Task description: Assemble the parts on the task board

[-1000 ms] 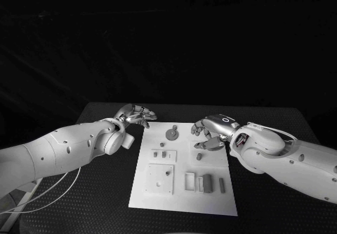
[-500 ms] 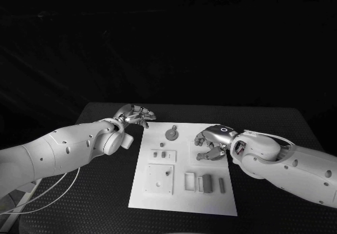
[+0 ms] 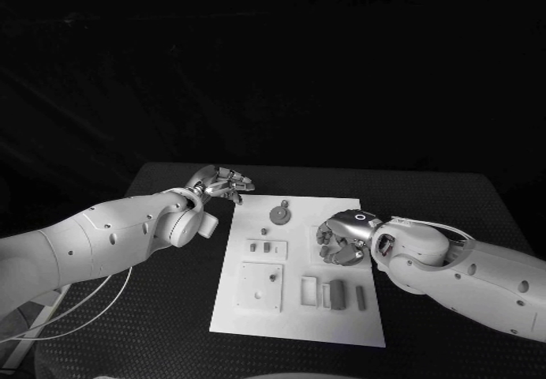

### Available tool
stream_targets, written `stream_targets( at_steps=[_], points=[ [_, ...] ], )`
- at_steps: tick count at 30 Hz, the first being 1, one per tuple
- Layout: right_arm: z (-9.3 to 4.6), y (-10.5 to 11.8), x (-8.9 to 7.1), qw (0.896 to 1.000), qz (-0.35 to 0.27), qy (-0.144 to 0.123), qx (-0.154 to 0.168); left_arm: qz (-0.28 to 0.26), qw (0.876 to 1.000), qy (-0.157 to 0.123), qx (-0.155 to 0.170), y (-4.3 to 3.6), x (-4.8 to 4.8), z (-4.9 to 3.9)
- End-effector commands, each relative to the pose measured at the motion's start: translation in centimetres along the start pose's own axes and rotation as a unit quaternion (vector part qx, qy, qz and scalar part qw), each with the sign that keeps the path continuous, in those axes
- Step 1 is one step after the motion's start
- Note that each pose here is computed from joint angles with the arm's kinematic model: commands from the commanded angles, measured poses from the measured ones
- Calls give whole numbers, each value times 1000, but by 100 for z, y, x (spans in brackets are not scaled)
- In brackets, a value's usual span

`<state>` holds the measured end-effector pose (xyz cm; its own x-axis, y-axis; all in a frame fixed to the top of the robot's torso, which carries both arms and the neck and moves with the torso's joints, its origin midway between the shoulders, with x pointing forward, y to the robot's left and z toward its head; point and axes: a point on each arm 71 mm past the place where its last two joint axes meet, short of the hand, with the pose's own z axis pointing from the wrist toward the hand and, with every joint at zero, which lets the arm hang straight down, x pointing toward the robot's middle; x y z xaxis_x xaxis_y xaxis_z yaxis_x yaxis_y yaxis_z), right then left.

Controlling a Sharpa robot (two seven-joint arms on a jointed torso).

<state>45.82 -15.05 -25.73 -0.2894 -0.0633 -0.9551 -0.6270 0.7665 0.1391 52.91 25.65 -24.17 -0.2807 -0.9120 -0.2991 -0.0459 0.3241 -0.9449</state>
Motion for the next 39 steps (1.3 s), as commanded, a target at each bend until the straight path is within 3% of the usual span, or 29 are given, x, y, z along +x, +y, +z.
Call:
stream_targets(
  at_steps=[1,22,39],
  points=[
    [12,22,23,1000,-12,5,-4,-5,1000,5,6,-22,18,7],
    [53,39,86,1000,-22,6,-4,-5,1000,6,5,-19,17,9],
    [50,50,68,999,-31,-24,-2,-5,1000,5,5,-18,12,7]
  ],
)
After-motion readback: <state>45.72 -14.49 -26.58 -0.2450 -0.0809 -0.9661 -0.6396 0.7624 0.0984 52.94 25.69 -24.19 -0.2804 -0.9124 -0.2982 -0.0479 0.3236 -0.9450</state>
